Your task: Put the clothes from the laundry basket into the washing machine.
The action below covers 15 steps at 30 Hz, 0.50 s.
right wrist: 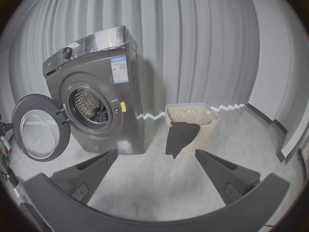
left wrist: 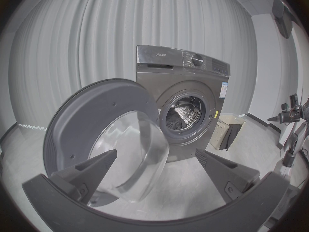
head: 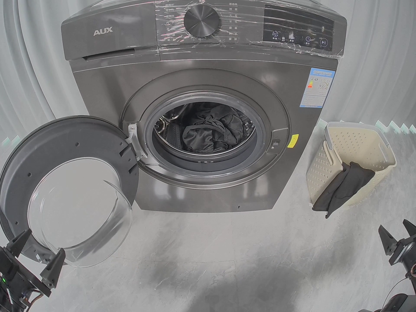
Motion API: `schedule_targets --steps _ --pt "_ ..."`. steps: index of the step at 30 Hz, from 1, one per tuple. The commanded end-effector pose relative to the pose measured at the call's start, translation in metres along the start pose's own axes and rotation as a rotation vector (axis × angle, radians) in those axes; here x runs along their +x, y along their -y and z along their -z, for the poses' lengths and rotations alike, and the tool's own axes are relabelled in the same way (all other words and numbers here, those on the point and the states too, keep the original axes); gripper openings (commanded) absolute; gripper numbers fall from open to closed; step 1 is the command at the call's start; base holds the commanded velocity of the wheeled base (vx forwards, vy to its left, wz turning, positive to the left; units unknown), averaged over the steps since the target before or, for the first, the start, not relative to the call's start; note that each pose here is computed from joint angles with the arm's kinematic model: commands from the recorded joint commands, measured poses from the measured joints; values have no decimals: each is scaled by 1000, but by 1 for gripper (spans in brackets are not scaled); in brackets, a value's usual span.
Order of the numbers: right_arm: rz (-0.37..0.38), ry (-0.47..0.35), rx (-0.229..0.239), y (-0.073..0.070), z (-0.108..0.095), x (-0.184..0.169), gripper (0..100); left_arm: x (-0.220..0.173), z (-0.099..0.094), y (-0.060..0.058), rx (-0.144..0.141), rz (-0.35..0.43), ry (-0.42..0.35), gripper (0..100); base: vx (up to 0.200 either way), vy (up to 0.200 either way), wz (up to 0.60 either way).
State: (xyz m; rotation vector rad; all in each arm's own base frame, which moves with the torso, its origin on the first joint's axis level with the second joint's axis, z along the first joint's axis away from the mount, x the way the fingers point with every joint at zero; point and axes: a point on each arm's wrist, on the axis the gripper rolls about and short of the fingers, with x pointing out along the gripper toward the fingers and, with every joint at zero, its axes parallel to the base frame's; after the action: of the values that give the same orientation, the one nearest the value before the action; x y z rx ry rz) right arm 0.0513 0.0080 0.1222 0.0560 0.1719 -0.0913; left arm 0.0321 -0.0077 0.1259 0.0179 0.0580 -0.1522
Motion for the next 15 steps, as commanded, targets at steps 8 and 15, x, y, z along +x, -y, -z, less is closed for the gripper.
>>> schedule_targets --steps 8,15 --pt "77 190 -48 24 44 -59 100 -46 43 -3 -20 -28 51 100 0 0 0" --pt "262 190 -54 23 51 -63 100 -52 45 1 -21 -201 116 100 0 0 0"
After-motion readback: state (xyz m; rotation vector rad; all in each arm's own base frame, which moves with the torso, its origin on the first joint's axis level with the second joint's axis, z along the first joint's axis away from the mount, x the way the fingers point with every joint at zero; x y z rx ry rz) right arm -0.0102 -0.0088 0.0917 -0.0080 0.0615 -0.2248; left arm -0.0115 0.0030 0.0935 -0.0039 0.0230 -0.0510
